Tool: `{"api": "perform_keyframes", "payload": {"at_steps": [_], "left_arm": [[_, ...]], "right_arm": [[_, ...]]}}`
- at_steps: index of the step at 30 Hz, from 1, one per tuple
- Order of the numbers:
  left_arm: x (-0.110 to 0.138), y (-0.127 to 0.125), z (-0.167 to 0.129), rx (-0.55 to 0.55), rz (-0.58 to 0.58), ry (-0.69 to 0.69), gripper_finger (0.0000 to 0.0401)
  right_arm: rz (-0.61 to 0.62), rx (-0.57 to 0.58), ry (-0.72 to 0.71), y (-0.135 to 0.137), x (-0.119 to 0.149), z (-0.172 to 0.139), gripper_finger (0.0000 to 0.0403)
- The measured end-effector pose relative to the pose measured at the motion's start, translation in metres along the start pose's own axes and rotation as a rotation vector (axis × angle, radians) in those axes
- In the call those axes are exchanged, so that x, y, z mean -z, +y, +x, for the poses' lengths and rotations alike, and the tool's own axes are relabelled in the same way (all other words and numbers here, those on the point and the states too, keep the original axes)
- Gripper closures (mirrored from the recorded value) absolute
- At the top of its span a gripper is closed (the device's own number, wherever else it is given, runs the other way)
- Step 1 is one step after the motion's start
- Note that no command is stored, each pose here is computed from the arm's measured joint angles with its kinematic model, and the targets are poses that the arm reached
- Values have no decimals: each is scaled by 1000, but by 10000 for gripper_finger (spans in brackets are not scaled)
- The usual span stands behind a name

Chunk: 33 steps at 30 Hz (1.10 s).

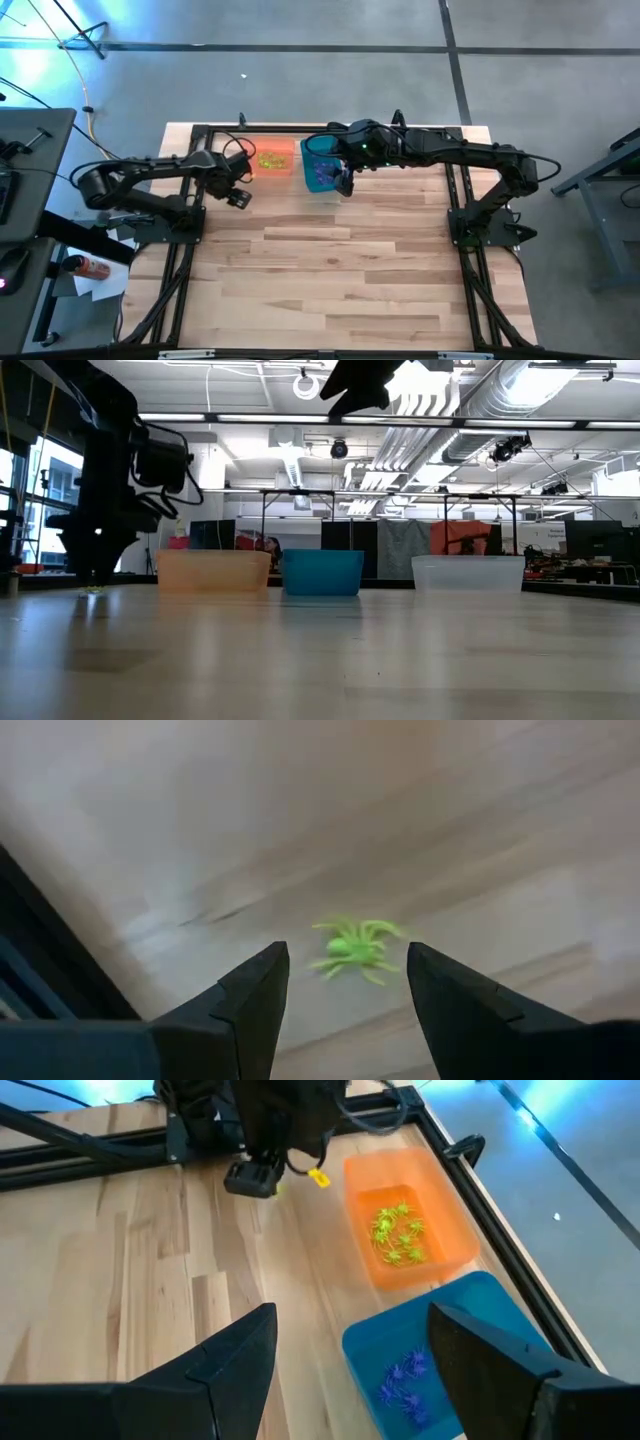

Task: Sort Halloween decoration
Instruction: Put the green spider toy into the orange bin

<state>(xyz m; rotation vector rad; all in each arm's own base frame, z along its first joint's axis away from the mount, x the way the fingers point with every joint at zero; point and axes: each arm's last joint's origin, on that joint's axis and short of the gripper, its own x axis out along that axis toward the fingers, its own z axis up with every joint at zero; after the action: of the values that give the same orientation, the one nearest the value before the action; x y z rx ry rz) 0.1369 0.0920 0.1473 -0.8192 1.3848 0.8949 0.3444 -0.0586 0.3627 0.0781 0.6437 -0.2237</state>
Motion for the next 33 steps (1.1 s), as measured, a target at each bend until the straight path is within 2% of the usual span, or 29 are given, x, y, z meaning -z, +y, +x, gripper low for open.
{"api": "perform_keyframes", "payload": {"at_steps": [6, 14, 21, 28, 33], "left_arm": [[-3, -2, 13, -45, -25, 56, 237], [-7, -5, 18, -38, -4, 60, 279], [-11, -7, 9, -26, 32, -5, 386], [-20, -9, -36, 72, 32, -178, 398], [-22, -8, -93, 188, 167, -409, 400]], "right_arm": [[0, 0, 3, 0, 0, 0, 147], [0, 0, 4, 0, 0, 0, 147], [0, 0, 5, 0, 1, 0, 147], [-21, 0, 5, 0, 0, 0, 147], [-42, 1, -9, -1, -1, -2, 147]]}}
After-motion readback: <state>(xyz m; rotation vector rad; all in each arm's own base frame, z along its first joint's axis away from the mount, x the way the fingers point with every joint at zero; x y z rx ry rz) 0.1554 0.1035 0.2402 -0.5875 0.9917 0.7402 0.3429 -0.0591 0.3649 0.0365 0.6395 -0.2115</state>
